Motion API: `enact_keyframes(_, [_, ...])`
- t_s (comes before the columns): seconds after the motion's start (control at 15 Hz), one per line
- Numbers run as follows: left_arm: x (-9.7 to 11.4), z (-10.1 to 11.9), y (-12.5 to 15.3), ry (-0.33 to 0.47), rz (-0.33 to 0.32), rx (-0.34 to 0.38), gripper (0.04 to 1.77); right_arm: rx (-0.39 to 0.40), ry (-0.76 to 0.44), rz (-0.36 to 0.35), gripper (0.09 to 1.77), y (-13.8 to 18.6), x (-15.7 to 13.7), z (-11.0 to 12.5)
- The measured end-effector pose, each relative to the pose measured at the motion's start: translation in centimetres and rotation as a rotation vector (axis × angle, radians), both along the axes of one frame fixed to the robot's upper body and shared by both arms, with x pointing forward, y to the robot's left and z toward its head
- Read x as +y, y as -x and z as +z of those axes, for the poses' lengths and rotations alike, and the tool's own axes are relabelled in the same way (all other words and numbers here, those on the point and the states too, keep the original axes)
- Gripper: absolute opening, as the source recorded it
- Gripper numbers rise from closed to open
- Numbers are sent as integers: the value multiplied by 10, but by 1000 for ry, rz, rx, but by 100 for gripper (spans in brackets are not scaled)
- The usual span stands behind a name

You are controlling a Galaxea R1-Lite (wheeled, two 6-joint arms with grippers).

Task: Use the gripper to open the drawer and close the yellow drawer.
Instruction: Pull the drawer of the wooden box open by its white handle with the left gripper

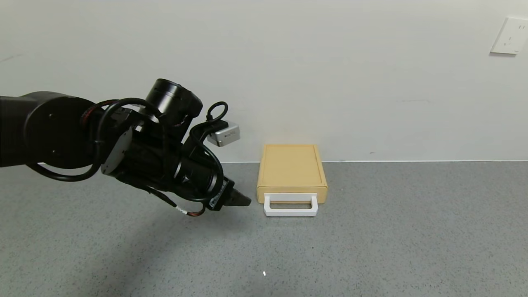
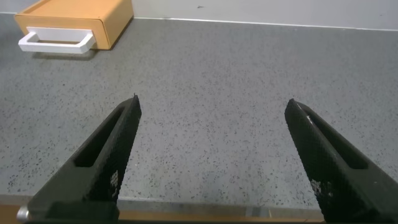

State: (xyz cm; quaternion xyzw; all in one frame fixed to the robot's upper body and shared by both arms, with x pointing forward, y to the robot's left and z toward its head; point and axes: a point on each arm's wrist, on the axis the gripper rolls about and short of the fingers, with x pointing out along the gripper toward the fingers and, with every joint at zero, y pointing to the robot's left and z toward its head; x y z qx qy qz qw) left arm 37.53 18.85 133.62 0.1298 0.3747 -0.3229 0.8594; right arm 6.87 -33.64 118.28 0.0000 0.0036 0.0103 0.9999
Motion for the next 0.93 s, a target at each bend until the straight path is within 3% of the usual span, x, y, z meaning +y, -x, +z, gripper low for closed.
enact_keyframes(0.27, [-2,-4,-3,-5,-2,6,78,0,0,0,170,0,0,0])
enact_keyframes(0.4, [-4,-5,-5,-4,-5,5,12,0,0,0,170,0,0,0])
enact_keyframes(0.67, [-21,-5,-10,-1,-39,-6,11,0,0,0,170,0,0,0])
enact_keyframes(0.93, [-51,-7,-26,8,-85,-23,11,0,0,0,170,0,0,0])
